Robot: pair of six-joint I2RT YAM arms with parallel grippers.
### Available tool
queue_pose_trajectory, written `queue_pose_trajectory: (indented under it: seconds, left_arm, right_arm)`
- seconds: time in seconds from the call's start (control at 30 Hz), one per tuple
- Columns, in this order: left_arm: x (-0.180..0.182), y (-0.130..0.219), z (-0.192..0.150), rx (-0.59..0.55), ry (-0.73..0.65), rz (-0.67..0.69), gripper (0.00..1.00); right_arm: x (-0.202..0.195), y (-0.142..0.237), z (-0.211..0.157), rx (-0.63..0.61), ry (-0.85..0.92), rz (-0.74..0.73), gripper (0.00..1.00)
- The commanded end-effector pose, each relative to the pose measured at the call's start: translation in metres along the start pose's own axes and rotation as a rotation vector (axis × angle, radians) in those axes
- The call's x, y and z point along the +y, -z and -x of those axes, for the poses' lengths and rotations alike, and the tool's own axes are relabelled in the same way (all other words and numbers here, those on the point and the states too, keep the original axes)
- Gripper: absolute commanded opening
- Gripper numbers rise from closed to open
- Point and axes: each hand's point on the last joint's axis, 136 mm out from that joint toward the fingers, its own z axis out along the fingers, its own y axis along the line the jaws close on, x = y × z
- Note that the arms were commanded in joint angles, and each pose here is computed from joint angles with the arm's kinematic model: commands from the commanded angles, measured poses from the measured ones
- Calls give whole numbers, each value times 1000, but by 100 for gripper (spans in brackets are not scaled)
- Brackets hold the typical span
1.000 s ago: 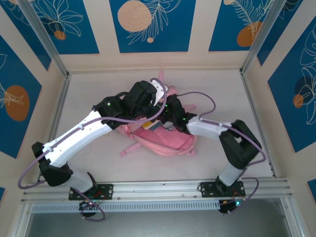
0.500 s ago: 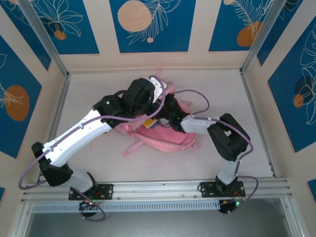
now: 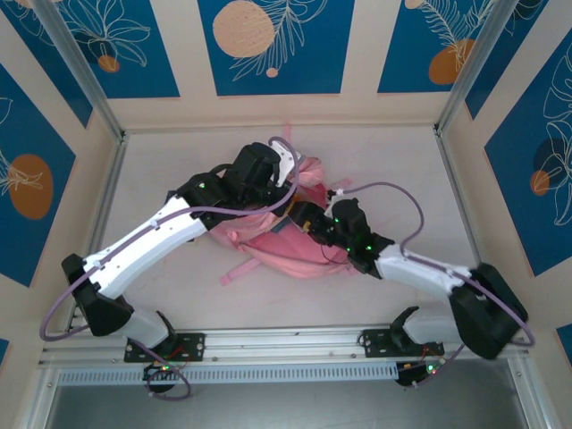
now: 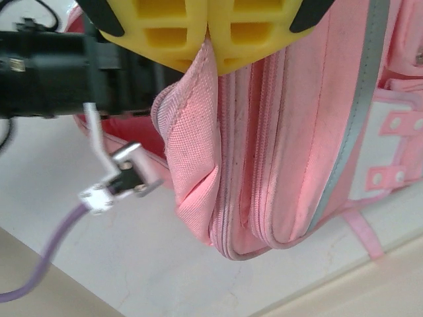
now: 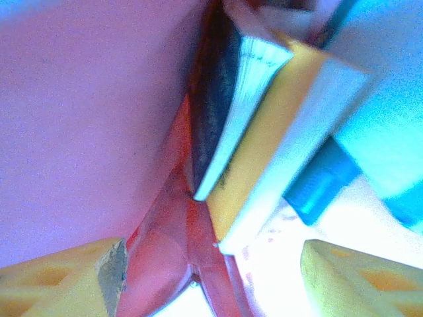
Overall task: Pack the student bag
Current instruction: Place the book in the student bag.
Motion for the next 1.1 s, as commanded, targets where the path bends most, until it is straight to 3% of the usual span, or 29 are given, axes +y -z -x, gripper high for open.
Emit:
queue_pose_trajectory:
  seconds: [0.0,0.13,0.23,0.53,0.63,0.77,0.87,1.0,1.07]
  left_arm:
    - [-5,-30,-17,36,62,-46,0]
    - [-20,-66,-43,107,99,-122,0]
    - [-20,-93,-47,154,103,-118,0]
    - [11,-188,-52,270,147,-117,0]
    - [11,-200,-34,250,190,-161,7]
    - [-4,-184,-10,200,210,-245,20]
    - [-1,-154,-1,162,198,-237,42]
    - [44,-106,-4,69,243,-101,63]
    - [81,-82,-14,33,309,-9,68]
  right_arm:
    - [-53,51,19,-154,-3,-287,67]
    - [-76,105,41,-328,-29,-407,61]
    - [-85,128,48,-386,-36,-467,61]
    - [-86,129,44,-346,-38,-465,60]
    - [-78,128,45,-337,-13,-447,60]
    - [-70,132,46,-322,19,-434,61]
    - [-71,136,44,-315,31,-435,62]
    - [-78,132,37,-295,39,-414,63]
    - [-79,125,32,-273,44,-391,63]
